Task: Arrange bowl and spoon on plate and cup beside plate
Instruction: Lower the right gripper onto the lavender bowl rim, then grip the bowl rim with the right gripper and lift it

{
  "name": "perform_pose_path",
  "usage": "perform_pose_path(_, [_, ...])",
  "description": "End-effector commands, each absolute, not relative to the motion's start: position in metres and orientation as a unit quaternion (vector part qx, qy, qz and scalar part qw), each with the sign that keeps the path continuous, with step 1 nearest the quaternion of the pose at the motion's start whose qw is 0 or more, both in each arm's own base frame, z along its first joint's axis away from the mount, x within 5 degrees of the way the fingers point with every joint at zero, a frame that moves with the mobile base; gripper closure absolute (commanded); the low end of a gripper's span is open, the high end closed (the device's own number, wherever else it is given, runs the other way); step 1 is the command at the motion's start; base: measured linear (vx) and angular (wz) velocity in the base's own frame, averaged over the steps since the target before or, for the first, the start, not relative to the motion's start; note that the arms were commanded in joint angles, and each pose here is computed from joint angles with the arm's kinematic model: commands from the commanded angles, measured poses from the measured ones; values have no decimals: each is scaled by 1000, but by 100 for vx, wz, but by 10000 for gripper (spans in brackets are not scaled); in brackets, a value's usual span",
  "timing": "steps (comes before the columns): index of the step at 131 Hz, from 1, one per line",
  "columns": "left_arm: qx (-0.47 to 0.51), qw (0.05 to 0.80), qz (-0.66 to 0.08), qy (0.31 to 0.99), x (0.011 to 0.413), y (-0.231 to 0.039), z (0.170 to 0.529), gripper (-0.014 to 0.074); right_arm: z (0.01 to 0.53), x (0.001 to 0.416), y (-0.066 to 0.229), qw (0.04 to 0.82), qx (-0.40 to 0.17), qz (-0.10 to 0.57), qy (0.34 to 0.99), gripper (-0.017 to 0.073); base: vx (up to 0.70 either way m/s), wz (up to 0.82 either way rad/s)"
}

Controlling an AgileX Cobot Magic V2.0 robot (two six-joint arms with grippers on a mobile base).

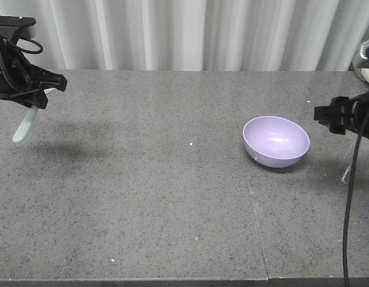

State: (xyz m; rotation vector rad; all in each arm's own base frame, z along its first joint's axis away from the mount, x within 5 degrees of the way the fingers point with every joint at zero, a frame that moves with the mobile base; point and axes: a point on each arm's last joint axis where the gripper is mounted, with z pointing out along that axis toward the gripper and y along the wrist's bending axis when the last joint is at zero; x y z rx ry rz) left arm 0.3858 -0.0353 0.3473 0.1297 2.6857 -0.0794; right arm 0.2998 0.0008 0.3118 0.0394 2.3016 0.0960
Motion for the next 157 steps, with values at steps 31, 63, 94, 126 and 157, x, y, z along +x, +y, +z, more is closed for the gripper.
perform_pose_path(31, [47, 280, -36, 958, 376, -37, 378, 601, 332, 363, 0, 366, 8, 43, 930, 103, 0, 0])
perform_pose_path(63, [47, 280, -36, 958, 376, -37, 378, 601, 319, 405, -1, 298, 1, 46, 953, 103, 0, 0])
perform_pose_path(94, [47, 280, -36, 958, 376, -37, 378, 601, 291, 427, -4, 231, 5, 32, 972, 103, 0, 0])
perform_pose_path(126, [47, 280, -36, 958, 376, -37, 378, 601, 268, 433, -4, 191, 3, 34, 981, 121, 0, 0])
perform_pose_path(157, [47, 280, -36, 958, 376, -37, 378, 601, 260, 437, -4, 186, 4, 35, 982, 375, 0, 0])
